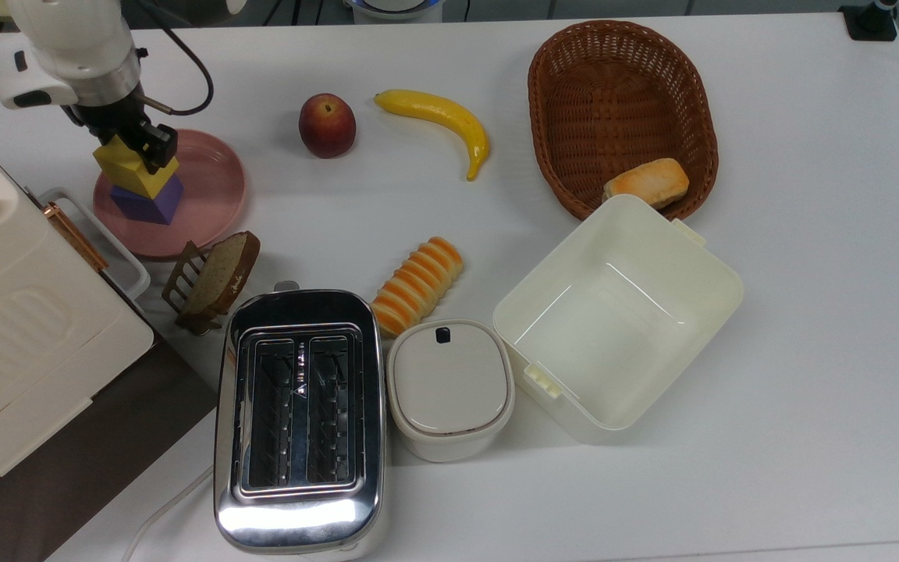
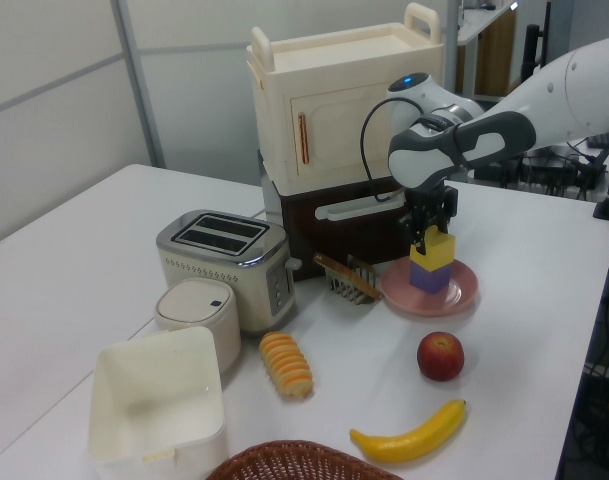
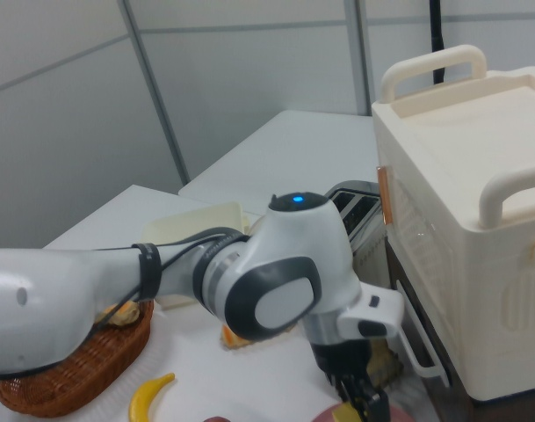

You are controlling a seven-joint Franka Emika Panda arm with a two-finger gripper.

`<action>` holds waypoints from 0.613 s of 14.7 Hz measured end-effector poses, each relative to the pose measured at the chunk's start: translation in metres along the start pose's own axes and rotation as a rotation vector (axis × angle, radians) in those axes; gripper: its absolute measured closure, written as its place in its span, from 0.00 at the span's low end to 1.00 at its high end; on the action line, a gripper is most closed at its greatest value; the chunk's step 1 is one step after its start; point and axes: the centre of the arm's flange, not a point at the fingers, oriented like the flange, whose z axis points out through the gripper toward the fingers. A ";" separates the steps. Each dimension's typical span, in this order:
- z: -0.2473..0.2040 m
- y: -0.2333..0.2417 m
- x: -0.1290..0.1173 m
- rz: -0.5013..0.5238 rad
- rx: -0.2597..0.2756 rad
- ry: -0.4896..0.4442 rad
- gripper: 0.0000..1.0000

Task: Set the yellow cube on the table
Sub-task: 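Lower the gripper around the yellow cube and close on it, then lift the yellow cube off the purple cube and carry it toward the toaster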

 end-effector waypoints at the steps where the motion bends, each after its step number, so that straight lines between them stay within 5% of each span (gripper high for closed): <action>1: -0.008 -0.009 -0.001 -0.002 0.001 0.014 0.40; 9: -0.050 -0.097 -0.013 -0.043 0.029 0.077 0.40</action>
